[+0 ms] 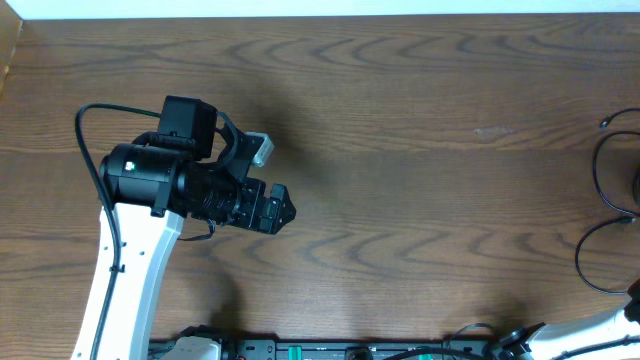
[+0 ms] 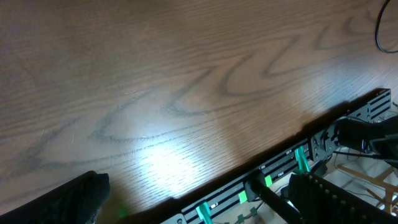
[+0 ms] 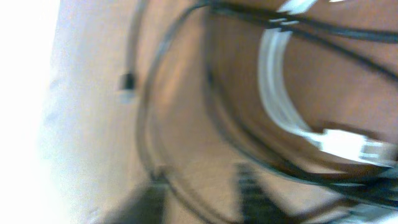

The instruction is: Untangle cables

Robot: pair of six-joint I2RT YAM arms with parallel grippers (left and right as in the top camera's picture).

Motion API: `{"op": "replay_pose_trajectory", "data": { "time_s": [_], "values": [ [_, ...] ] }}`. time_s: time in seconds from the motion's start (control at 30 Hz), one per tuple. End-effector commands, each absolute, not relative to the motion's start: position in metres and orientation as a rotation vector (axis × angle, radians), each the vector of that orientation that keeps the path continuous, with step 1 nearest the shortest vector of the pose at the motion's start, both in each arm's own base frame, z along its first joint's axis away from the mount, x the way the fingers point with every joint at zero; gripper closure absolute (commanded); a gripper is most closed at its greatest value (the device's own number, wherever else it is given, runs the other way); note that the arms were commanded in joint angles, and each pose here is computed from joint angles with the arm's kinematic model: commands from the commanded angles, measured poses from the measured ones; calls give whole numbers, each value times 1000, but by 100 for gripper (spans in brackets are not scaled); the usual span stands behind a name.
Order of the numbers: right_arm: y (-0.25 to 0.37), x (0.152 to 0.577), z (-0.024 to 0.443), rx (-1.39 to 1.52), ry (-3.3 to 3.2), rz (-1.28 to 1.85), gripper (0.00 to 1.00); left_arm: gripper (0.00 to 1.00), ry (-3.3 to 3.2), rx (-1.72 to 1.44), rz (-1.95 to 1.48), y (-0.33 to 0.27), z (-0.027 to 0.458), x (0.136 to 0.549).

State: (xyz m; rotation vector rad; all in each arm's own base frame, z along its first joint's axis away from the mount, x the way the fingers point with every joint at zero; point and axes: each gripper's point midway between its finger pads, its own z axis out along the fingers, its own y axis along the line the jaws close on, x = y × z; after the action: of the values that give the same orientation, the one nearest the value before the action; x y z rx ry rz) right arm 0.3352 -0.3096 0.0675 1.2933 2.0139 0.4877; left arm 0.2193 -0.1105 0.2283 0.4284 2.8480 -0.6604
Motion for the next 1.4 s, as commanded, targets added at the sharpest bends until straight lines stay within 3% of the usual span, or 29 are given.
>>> {"op": "replay_pose_trajectory", "data": {
  "time_s": [0.0,0.03,0.07,0.23,0.37,0.57,0.7,0.93,1.37],
  "values": [
    [-274,363,89,1166,1980,757,13,2,2833,441,-677,-113,232,219],
    [-263,367,90,1151,1992,800,3,2,2833,442,-677,-113,232,219],
    [-254,369,88,1153,2010,826,1,2,2832,441,-677,-113,232,219],
    [-201,365,65,1234,2186,898,1,2,2828,442,-670,-113,232,220],
    [-173,346,47,1323,2386,768,1,2,2825,447,-663,-112,232,221],
    [-147,311,79,1237,2602,446,1,2,2817,473,-660,-112,232,221],
    [-146,280,122,1224,2594,217,1,2,2814,479,-659,-112,232,221],
    [-168,203,147,1623,2419,-221,1,2,2796,517,-652,-113,232,223],
    [-180,139,89,1934,2185,-395,1,2,2795,521,-652,-113,232,223]
  ]
}}
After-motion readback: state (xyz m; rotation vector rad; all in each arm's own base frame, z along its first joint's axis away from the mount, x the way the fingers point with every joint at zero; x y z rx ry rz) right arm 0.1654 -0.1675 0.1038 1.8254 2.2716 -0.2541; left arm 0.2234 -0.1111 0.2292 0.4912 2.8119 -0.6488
